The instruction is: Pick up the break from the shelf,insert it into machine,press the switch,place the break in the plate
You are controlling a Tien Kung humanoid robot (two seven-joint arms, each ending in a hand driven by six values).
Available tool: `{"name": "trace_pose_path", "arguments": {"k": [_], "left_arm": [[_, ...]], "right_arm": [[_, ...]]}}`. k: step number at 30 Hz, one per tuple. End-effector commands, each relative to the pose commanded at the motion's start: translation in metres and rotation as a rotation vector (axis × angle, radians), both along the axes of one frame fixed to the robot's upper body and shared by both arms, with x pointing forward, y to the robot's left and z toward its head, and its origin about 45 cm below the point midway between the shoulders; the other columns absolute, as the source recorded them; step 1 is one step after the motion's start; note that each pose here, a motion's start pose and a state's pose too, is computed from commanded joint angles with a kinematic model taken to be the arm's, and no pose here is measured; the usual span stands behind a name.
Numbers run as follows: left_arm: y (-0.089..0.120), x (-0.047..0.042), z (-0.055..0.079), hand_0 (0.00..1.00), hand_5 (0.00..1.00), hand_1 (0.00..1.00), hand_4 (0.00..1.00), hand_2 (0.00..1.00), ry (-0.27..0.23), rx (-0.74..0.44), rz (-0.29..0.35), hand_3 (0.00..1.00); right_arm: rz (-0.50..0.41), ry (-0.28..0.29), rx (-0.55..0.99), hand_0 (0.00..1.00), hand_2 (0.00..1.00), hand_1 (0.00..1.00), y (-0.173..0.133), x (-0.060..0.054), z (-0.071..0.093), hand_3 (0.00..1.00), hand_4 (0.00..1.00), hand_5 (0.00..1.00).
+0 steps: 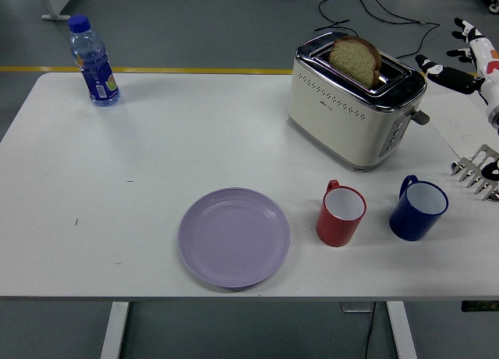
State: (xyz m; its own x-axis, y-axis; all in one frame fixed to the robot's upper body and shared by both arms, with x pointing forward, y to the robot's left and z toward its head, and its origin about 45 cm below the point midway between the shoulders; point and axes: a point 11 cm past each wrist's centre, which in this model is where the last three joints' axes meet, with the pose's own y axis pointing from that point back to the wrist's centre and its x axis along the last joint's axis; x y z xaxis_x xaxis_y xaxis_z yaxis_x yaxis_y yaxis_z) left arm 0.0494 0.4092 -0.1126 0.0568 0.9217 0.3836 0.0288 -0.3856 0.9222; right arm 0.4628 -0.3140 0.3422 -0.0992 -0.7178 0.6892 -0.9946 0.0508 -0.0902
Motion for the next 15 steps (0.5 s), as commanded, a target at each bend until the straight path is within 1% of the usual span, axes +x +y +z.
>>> {"name": "trace_pose_path", "arguments": {"k": [2,3,4,6,7,9,10,13,15], "left_arm": [[0.0,0.0002,0.0,0.657,0.992,0.57,0.316,0.584,-0.001,0.0,0.001,0.612],[0.0,0.0003,0.0,0.657,0.992,0.57,0.316,0.584,-0.001,0.0,0.002,0.612],[0.0,0.0004,0.0,0.657,0.991,0.57,0.316,0.583,-0.002,0.0,0.003,0.613],[0.0,0.0006,0.0,0.657,0.991,0.57,0.316,0.583,-0.003,0.001,0.005,0.613],[0.0,0.0011,0.0,0.657,0.991,0.57,0.316,0.583,-0.004,0.001,0.005,0.613],[0.0,0.0017,0.0,0.657,0.991,0.57,0.316,0.583,-0.005,0.001,0.005,0.613],[0.0,0.002,0.0,0.657,0.991,0.57,0.317,0.582,-0.005,0.001,0.005,0.613],[0.0,0.0026,0.0,0.657,0.991,0.57,0.317,0.582,-0.005,0.002,0.003,0.613],[0.0,0.0028,0.0,0.657,0.991,0.57,0.317,0.582,-0.004,0.002,0.002,0.613]], "right_arm": [[0.023,-0.003,-0.027,0.86,0.934,0.807,0.01,0.006,0.007,0.961,0.79,0.456],[0.03,-0.001,-0.036,0.86,0.934,0.807,0.013,0.008,0.008,0.961,0.79,0.456],[0.044,0.003,-0.059,0.875,0.927,0.818,0.02,0.012,0.012,0.959,0.792,0.391],[0.061,0.029,-0.095,0.875,0.927,0.818,0.029,0.018,0.013,0.959,0.792,0.391],[0.075,0.05,-0.121,0.875,0.927,0.818,0.035,0.022,0.012,0.959,0.792,0.391],[0.09,0.072,-0.165,0.875,0.927,0.818,0.045,0.028,0.014,0.959,0.792,0.391],[0.1,0.087,-0.196,0.883,0.914,0.826,0.053,0.032,0.014,0.961,0.798,0.289],[0.122,0.109,-0.256,0.883,0.914,0.826,0.072,0.041,0.02,0.961,0.798,0.289],[0.125,0.111,-0.267,0.883,0.914,0.826,0.076,0.044,0.023,0.961,0.798,0.289]]}}
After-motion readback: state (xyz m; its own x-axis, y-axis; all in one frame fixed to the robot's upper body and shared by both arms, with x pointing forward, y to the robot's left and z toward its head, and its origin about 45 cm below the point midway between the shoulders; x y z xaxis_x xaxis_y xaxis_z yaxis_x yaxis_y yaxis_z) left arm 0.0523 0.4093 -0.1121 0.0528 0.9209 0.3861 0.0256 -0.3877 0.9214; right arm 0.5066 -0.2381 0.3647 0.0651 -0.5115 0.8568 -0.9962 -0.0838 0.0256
